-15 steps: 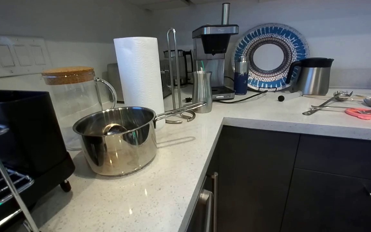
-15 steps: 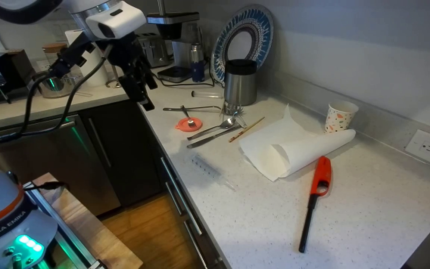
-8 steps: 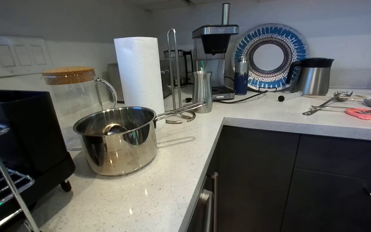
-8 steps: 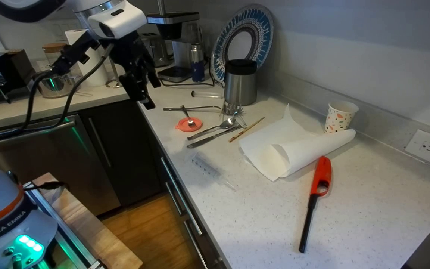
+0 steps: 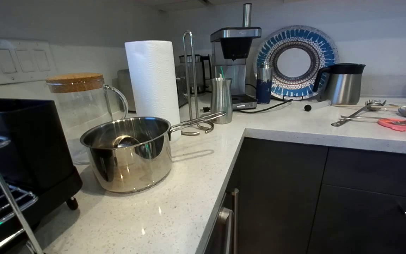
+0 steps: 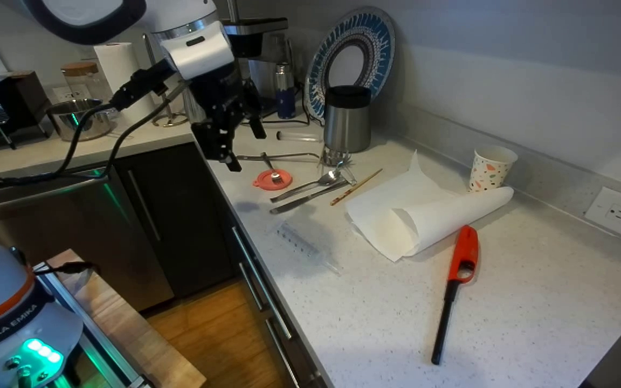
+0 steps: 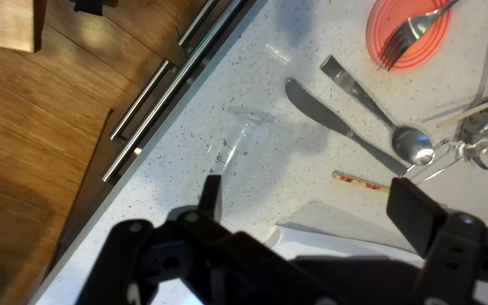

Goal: Pick up the large syringe and move it to the left of the counter top

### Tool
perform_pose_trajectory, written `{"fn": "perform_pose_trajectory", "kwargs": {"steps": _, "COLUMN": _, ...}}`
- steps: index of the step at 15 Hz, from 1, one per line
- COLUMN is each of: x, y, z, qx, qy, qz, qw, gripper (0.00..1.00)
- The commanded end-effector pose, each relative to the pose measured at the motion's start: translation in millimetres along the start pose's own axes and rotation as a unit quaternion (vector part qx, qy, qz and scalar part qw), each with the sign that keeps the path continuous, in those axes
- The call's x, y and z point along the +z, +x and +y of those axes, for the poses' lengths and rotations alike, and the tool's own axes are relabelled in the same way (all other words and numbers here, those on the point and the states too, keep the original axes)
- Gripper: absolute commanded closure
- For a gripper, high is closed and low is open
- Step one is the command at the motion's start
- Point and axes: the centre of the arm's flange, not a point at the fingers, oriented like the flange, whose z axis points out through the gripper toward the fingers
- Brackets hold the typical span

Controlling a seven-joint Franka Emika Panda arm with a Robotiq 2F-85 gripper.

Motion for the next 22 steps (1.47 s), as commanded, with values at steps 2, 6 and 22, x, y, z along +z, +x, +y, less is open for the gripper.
{"fn": "perform_pose_trajectory", "kwargs": {"steps": 2, "x": 20, "y": 29, "z": -2, "qx": 0.084, "qy": 0.001, "qz": 0.016, "qw": 0.9963, "gripper": 0.0}}
{"fn": "perform_pose_trajectory", "kwargs": {"steps": 6, "x": 41, "y": 46, "z": 5, "qx": 0.124, "qy": 0.002, "qz": 0.042, "qw": 0.9914, "gripper": 0.0}}
{"fn": "perform_pose_trajectory", "kwargs": {"steps": 22, "x": 129, "y": 65, "z": 22, "qx": 0.158, "qy": -0.129, "qz": 0.104, "qw": 0.9734, "gripper": 0.0}}
